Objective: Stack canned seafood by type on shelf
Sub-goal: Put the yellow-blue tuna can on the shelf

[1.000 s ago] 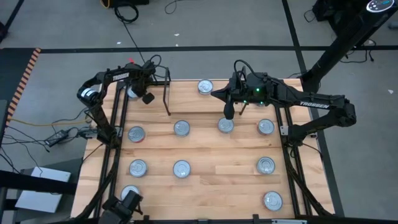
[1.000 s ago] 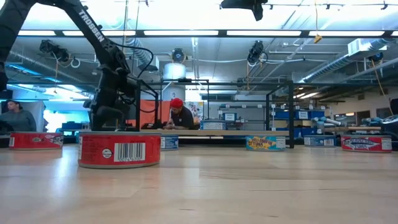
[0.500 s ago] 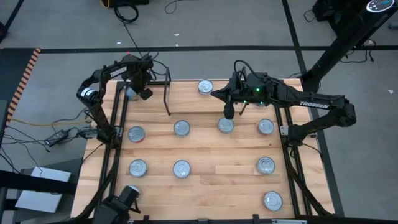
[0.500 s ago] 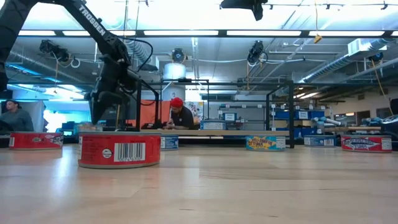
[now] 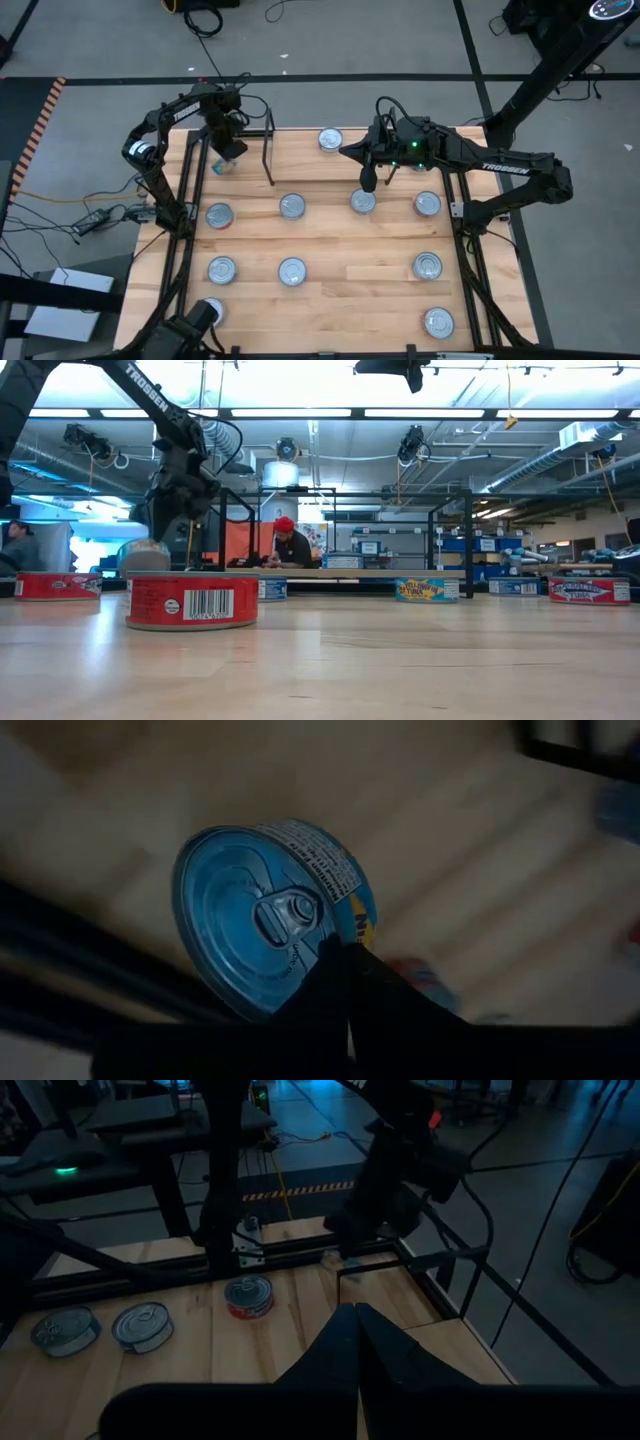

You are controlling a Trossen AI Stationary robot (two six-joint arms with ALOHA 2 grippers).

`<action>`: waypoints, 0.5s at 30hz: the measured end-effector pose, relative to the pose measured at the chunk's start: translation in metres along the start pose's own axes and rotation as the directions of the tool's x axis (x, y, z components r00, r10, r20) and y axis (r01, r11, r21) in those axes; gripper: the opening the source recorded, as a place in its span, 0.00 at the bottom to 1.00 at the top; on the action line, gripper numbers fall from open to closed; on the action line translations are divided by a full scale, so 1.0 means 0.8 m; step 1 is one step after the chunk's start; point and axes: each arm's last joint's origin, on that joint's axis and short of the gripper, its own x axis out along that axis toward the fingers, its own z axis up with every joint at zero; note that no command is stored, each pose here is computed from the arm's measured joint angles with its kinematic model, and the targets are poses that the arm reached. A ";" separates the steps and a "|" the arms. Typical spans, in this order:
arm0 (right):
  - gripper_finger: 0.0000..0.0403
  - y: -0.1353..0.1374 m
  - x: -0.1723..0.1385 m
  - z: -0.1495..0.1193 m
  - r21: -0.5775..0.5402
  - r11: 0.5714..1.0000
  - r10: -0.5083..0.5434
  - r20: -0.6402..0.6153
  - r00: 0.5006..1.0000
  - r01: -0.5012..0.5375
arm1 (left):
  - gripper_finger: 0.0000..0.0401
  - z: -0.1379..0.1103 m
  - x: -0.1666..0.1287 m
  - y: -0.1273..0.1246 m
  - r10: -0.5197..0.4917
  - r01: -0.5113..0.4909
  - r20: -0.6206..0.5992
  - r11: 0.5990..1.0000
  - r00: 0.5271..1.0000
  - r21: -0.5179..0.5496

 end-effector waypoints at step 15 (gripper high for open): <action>0.01 0.000 0.000 0.000 -0.011 1.000 0.003 0.000 1.000 -0.003 | 0.00 -0.016 -0.006 -0.054 -0.218 0.221 -0.037 0.971 0.975 0.089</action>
